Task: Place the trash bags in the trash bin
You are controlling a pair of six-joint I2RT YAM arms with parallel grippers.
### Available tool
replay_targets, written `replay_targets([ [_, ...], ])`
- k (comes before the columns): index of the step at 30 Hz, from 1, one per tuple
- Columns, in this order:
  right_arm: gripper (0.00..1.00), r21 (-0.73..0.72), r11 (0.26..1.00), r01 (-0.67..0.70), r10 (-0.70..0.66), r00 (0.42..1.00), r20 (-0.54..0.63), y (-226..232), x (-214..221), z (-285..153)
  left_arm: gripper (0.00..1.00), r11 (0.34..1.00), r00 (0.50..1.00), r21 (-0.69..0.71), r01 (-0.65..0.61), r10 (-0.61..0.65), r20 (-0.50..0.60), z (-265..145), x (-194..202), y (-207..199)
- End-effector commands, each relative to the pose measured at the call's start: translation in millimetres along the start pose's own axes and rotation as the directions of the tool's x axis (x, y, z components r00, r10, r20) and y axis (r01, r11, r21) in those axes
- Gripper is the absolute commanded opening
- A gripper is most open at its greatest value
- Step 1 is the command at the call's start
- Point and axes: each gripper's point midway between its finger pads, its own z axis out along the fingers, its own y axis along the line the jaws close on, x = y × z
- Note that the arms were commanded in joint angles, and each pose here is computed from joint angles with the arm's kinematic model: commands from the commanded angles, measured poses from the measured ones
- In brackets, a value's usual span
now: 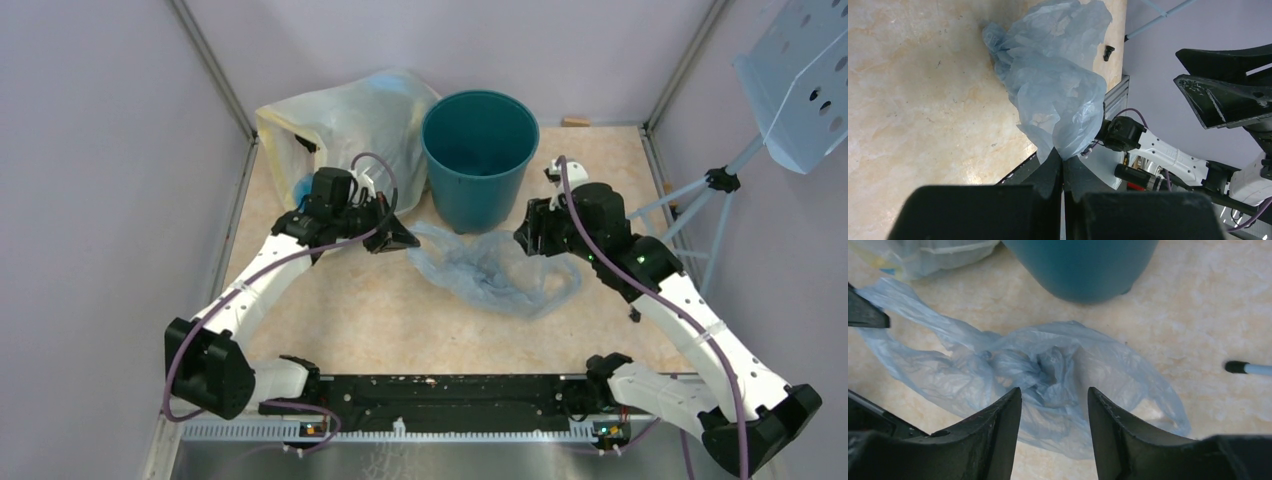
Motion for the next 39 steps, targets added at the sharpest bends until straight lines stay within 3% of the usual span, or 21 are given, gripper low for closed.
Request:
replay_targets([
  [1,0.45,-0.175,0.984,-0.001,0.012,0.998,0.059,35.2,-9.7,13.1,0.00,0.998,0.999,0.050,-0.048,0.048,0.013,-1.6,-8.3,-15.3],
  [5,0.16,-0.239,0.971,0.010,0.002,0.999,0.051,50.5,12.6,30.5,0.00,0.998,0.999,0.048,-0.036,0.036,0.005,0.3,-7.8,-13.8],
  [7,0.00,-0.261,0.964,0.038,-0.010,0.994,0.107,60.5,18.1,39.7,0.00,0.999,1.000,0.038,-0.024,0.024,-0.008,2.9,-5.9,-9.9],
  [14,0.00,-0.278,0.960,0.021,0.034,0.981,0.193,65.0,51.3,72.8,0.00,0.996,0.999,-0.067,0.054,-0.053,0.010,5.1,-6.1,11.4],
  [24,0.00,-0.267,0.955,0.127,-0.100,0.989,0.112,98.7,93.1,135.2,0.00,0.996,0.997,0.046,0.080,-0.080,-0.001,3.5,-6.8,-12.9],
  [27,0.00,-0.291,0.941,0.172,-0.133,0.980,0.148,112.9,101.5,141.3,0.00,0.993,0.996,0.079,0.087,-0.087,0.002,3.5,-7.9,-18.5],
  [33,0.00,-0.260,0.889,0.375,-0.287,0.902,0.322,127.2,108.1,130.7,0.00,0.995,0.998,0.081,0.061,-0.063,0.024,-1.9,-26.2,-36.4],
  [39,0.00,-0.300,0.818,0.491,-0.386,0.855,0.345,141.5,114.4,134.3,0.00,0.991,0.999,0.129,0.045,-0.044,-0.011,-10.0,-38.5,-60.8],
])
